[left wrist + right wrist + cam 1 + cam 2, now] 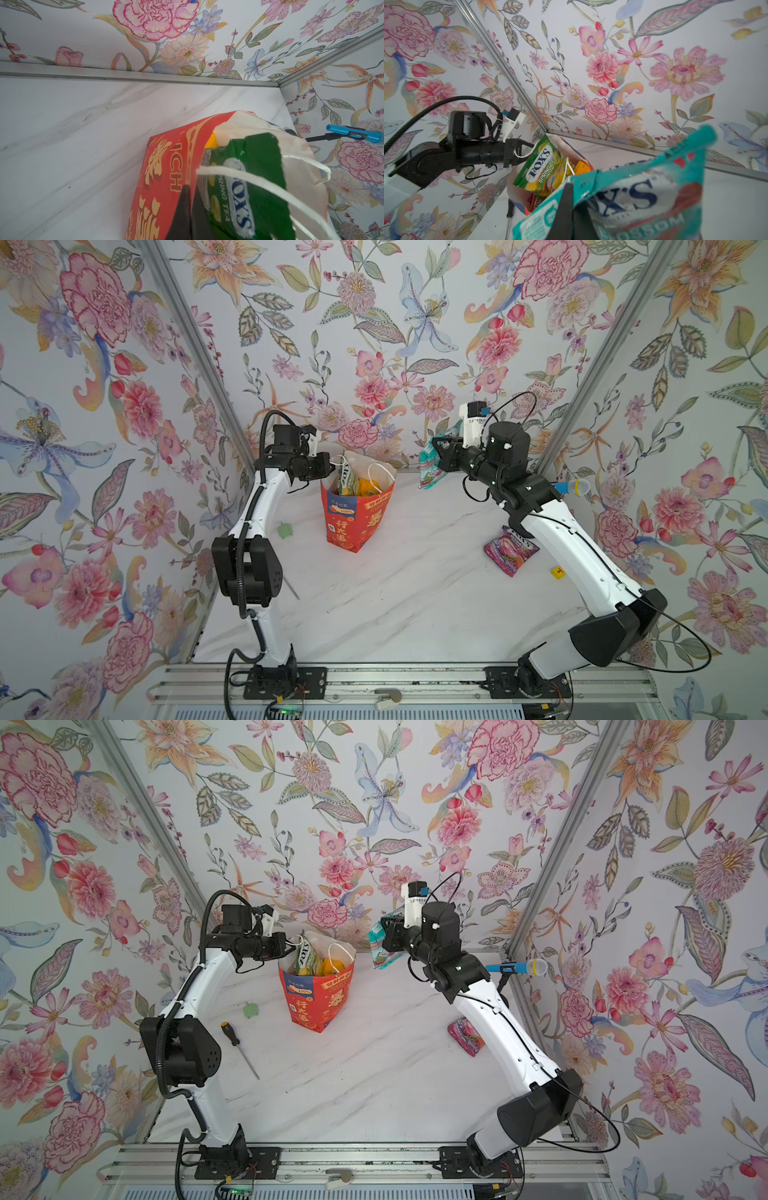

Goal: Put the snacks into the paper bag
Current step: 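Carry the teal FOX'S bag with the right gripper over the red bag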

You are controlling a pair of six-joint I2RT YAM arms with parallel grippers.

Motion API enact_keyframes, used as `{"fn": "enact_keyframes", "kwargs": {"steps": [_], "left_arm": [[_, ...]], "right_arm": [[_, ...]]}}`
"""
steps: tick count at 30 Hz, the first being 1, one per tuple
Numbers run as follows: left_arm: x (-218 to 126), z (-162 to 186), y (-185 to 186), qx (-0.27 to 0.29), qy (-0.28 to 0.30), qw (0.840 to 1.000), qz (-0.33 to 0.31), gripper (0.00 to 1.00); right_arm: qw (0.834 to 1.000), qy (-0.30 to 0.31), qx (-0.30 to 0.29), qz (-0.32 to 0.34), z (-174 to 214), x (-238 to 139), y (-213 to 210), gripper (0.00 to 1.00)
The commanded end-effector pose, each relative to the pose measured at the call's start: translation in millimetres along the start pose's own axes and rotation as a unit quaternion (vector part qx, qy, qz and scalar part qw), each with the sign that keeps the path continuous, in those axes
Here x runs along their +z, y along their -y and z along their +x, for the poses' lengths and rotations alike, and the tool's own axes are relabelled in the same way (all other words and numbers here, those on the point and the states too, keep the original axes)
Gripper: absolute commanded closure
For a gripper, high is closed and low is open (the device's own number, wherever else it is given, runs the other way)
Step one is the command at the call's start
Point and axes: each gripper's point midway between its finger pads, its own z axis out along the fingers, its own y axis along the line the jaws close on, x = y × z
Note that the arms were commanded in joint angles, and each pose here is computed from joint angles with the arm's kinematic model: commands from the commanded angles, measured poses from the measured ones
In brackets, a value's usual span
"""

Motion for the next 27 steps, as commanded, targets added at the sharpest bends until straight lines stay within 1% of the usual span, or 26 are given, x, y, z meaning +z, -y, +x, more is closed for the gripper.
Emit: {"fn": "enact_keyframes", "kwargs": {"steps": [1,6,10,13,17,22,27], "left_arm": [[-9,-21,15,0.012,0.038,0.999,0.025,1.00],[-8,-20,13,0.012,0.035,0.999,0.023,1.00],[-8,-21,13,0.013,0.036,0.999,0.023,1.00],[-7,-20,13,0.013,0.034,0.999,0.023,1.00],[-7,-19,13,0.013,0.033,0.999,0.022,1.00],[-8,-20,13,0.013,0.034,0.999,0.023,1.00],[-8,-21,14,0.014,0.035,0.999,0.023,1.00]], "right_arm": [[0.998,-0.006,-0.040,-0.054,-14,21,-30,1.00],[0.994,-0.004,-0.048,-0.098,-30,49,-55,1.00],[0.988,-0.005,-0.048,-0.144,-31,65,-78,1.00],[0.985,-0.005,-0.038,-0.169,-29,73,-87,1.00],[0.978,-0.025,-0.035,-0.205,-15,79,-101,1.00],[0.966,-0.070,-0.035,-0.248,19,87,-116,1.00],[0.956,-0.087,-0.044,-0.278,36,92,-127,1.00]]}}
